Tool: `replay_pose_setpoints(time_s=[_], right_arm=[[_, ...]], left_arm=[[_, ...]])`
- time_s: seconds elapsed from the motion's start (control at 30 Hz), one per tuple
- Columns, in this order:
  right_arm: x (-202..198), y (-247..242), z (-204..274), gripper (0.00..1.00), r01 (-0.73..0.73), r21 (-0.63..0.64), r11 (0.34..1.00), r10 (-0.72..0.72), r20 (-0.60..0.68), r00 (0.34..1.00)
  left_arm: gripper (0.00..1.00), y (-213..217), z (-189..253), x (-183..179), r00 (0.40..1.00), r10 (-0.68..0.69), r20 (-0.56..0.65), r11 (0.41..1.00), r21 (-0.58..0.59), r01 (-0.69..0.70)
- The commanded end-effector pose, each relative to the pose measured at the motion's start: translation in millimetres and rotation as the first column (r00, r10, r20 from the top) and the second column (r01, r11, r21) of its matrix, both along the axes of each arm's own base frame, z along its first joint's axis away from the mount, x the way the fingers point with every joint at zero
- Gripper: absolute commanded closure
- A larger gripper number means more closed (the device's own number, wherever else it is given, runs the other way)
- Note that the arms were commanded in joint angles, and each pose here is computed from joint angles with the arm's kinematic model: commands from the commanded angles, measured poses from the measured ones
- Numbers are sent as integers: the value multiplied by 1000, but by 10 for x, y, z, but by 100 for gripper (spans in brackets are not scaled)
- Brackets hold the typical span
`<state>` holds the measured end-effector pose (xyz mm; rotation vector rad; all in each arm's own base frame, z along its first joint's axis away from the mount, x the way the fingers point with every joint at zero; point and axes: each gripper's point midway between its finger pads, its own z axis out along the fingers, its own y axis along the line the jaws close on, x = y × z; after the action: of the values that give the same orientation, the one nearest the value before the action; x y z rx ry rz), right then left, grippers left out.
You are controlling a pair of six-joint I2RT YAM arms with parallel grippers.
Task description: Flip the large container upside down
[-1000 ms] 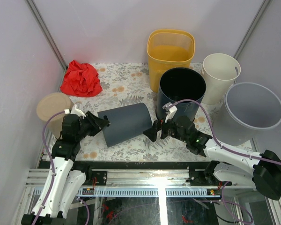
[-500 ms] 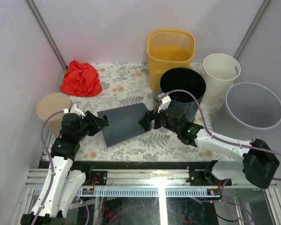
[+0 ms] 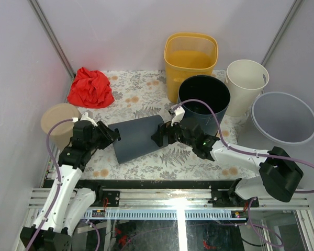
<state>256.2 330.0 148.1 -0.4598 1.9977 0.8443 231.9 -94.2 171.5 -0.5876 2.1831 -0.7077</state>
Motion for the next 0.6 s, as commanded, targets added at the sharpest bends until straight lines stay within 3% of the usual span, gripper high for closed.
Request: replay_pose_setpoints(time_s=[0.0,0.57], right_arm=[[-33,145,459,0,-53,138,989,44,69,997],[-271,-148,642,0,-30,207,978,15,77,997]], left_arm=[[65,-3,113,93,999,-7,40,999,53,5],[65,-493,263,535,988,-134,77,987,97,126]])
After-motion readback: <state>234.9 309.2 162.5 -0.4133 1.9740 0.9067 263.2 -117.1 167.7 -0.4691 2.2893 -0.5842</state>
